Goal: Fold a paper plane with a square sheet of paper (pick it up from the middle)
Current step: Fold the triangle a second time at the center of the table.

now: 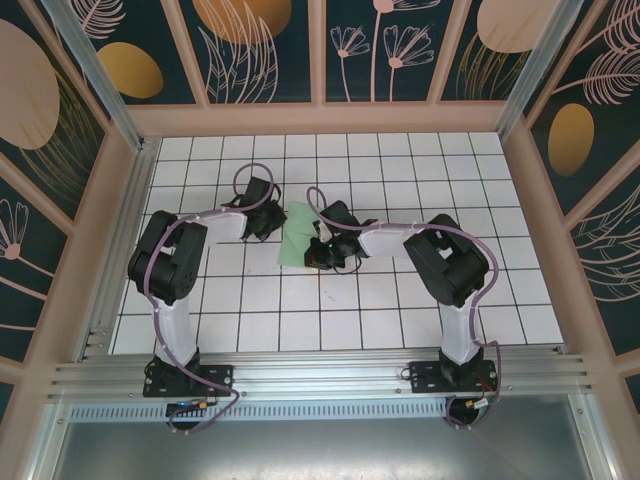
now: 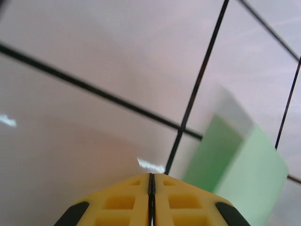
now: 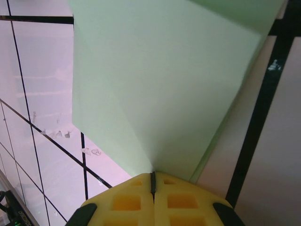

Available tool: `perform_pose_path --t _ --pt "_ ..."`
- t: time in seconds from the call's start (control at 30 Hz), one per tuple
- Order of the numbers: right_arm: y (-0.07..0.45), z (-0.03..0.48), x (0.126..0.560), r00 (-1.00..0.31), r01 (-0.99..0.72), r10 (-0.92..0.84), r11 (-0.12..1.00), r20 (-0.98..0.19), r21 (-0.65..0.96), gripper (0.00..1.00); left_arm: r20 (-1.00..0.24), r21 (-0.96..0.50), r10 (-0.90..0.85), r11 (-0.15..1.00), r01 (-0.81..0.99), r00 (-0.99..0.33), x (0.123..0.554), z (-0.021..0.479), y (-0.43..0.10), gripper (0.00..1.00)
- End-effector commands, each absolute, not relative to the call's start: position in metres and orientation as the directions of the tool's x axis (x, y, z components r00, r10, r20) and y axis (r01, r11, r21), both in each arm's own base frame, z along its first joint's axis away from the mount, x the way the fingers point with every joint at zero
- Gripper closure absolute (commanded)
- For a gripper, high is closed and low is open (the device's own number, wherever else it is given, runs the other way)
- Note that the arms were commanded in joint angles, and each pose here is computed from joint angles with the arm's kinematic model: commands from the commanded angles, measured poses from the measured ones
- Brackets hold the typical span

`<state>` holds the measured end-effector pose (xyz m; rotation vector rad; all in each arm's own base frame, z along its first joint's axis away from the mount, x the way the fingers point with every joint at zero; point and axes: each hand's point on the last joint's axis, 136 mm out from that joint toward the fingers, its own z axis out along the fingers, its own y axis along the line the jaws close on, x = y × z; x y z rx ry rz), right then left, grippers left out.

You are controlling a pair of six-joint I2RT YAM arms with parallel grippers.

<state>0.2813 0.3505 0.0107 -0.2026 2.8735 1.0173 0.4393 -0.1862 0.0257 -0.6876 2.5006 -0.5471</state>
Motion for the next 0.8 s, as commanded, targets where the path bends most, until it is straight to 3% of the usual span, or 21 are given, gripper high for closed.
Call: perform_pose_path --t 0.0,0.27,0.53,0.77 --pt "0.282 -0.066 0.219 -0.987 -0.027 -0.080 0.934 0.137 0.355 1.00 -0.373 -0.456 -0.511 0.828 -0.327 -0.774 0.441 0.030 -0.185 0.88" --pt "0.329 -0.004 0.254 -0.992 -0.106 -0.129 0.819 0.000 0.564 1.00 -0.355 -0.691 -0.497 0.710 -0.136 -0.792 0.410 0.098 -0.224 0.83" --pt "0.349 0.102 0.307 -0.967 -0.225 -0.060 0.663 -0.248 0.714 0.85 -0.297 -0.706 -0.458 0.696 -0.130 -0.838 0.382 0.078 -0.243 0.85" --pt "0.339 0.098 0.317 -0.963 -0.211 -0.029 0.701 -0.269 0.681 0.87 -0.258 -0.690 -0.438 0.707 -0.153 -0.861 0.378 0.052 -0.253 0.88"
